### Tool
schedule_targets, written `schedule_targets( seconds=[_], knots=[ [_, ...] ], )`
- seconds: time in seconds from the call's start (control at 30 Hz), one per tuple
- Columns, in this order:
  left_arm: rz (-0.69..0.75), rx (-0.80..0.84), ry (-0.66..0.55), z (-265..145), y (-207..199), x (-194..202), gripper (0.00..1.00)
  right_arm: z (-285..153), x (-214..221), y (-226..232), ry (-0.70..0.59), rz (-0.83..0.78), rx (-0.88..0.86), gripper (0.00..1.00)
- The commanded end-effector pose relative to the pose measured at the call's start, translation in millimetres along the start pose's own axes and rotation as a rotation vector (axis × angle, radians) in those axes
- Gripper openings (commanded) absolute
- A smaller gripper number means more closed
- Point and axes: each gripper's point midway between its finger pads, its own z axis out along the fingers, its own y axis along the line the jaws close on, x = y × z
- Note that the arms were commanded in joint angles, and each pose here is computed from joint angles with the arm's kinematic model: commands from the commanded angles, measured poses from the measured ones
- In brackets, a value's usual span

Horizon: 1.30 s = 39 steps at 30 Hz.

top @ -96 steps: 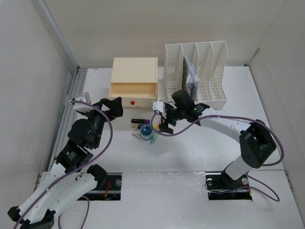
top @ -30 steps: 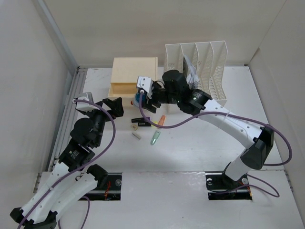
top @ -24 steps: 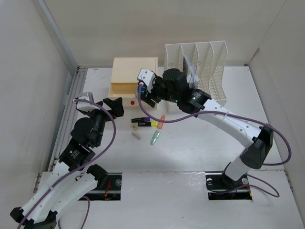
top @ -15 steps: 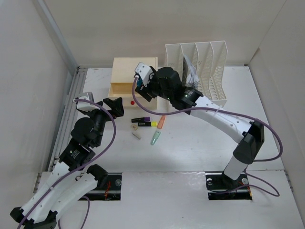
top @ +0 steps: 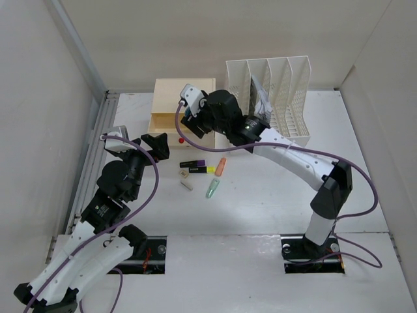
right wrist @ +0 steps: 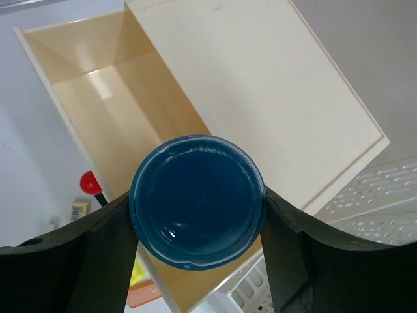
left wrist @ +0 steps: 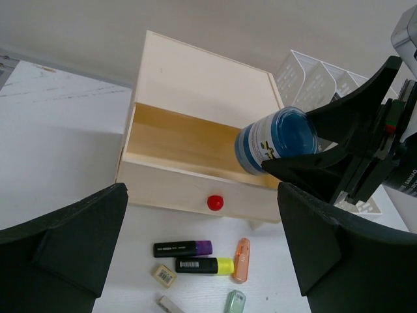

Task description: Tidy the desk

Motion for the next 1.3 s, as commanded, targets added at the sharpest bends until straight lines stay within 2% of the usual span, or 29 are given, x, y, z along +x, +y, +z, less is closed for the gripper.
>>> schedule_targets(
  seconds=[0.0, 0.5, 0.6, 0.63, 0.67, 0.77, 0.87, 1.0, 1.07, 1.27],
  knots=[
    [-0.007, 0.015, -0.035, 1.4, -3.3, -8.3, 0.98, -12.0, -46.9, -12.0, -0.112, 0.047, 0.012, 0.0],
    [-0.007, 0.015, -0.035, 1.4, -3.3, -8.3, 0.98, -8.2, -28.2, 16.0, -0.048, 0.059, -0.122, 0.0],
    [-0.007, 0.015, -0.035, 1.4, -3.3, -8.3, 0.98, -4.8, -24.7, 17.6, -0.04, 0.059, -0.125, 0.14],
    [-0.007, 0.015, -0.035, 1.4, -3.3, -8.3, 0.98, -4.9, -25.2, 19.1, -0.043, 0.059, -0.133, 0.32],
    [-0.007, 0.015, -0.035, 1.4, -3.3, -8.3, 0.98, -4.9, -25.2, 19.2, -0.043, 0.059, -0.133, 0.42],
    [-0.007, 0.015, -0.035, 1.4, -3.3, -8.3, 0.98, -4.9, -25.2, 19.2, -0.043, 0.059, -0.133, 0.64],
    [-0.007, 0.015, -0.035, 1.4, -3.3, -8.3, 0.98, -4.7, -24.1, 16.2, -0.037, 0.059, -0.116, 0.71],
    [-0.007, 0.015, -0.035, 1.4, -3.3, -8.3, 0.98, -12.1, -36.8, 8.1, -0.07, 0.049, -0.093, 0.74],
    [-0.007, 0.015, -0.035, 1.4, -3.3, -8.3, 0.98, -14.5, -37.0, 9.6, -0.073, 0.049, -0.101, 0.8],
    [-0.007, 0.006, -0.038, 1.5, -1.8, -8.9, 0.98, -13.4, -33.1, 10.8, -0.065, 0.04, -0.104, 0.86]
  ],
)
